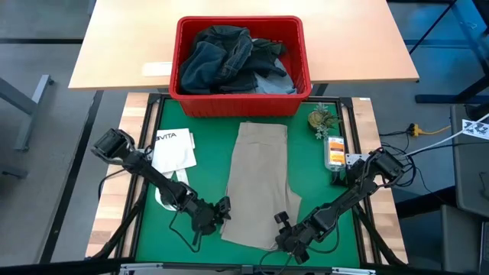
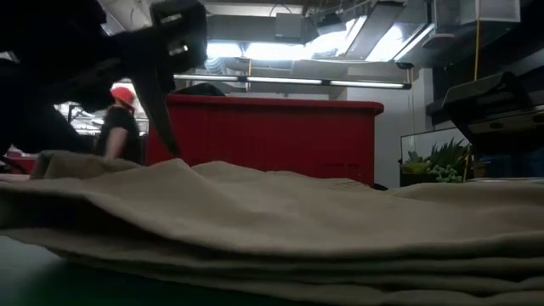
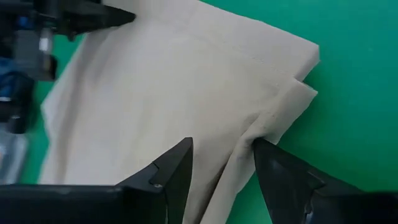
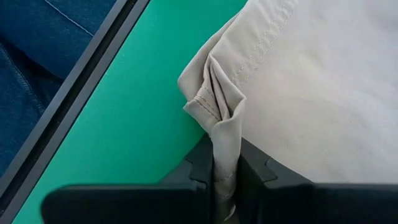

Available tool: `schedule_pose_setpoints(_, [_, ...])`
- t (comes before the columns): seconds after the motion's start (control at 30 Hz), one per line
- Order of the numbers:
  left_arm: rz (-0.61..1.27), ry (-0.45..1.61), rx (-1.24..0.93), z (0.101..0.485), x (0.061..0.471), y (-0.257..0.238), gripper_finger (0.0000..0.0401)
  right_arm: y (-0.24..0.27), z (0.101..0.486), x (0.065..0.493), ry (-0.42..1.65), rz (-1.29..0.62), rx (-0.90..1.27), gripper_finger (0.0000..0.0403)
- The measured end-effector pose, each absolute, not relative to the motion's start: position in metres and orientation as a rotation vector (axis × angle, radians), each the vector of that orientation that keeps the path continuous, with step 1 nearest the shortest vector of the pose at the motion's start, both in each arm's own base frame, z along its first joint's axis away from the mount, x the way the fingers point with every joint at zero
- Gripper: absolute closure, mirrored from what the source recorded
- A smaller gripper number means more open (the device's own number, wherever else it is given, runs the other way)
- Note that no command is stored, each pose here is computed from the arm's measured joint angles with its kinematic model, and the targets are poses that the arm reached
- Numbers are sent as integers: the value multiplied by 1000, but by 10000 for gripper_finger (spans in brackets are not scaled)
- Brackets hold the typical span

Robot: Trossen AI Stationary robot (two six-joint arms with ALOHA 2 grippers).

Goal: Fold Laundry from Bin
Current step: Fold the gray shorts

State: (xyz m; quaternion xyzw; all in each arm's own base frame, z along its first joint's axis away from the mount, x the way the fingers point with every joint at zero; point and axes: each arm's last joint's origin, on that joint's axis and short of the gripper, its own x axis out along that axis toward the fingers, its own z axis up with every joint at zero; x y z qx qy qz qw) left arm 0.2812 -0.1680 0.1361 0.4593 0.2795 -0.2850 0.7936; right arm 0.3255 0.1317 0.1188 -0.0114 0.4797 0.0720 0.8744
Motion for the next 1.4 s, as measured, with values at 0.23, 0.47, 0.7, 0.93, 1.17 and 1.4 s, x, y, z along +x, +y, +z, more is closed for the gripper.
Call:
schedule_pose_setpoints(0.23, [-581, 618, 942, 136, 281, -168, 309, 132, 120, 326, 996, 151, -22, 388])
schedule_pose_setpoints(0.47, [-505, 660, 776, 136, 282, -167, 394, 134, 130, 332, 981, 157, -15, 387])
schedule_pose_setpoints(0.7, [-448, 681, 635, 140, 281, -167, 399, 138, 153, 342, 1030, 141, -52, 391])
schedule_pose_setpoints(0.93, [-406, 629, 585, 161, 278, -164, 400, 140, 179, 349, 1090, 139, -130, 394])
schedule_pose_setpoints(1.17, [-387, 577, 571, 190, 269, -158, 401, 142, 214, 353, 1153, 170, -231, 393])
schedule_pose_setpoints(1.4, [-466, 514, 429, 212, 260, -158, 401, 152, 258, 361, 1086, 245, -208, 393])
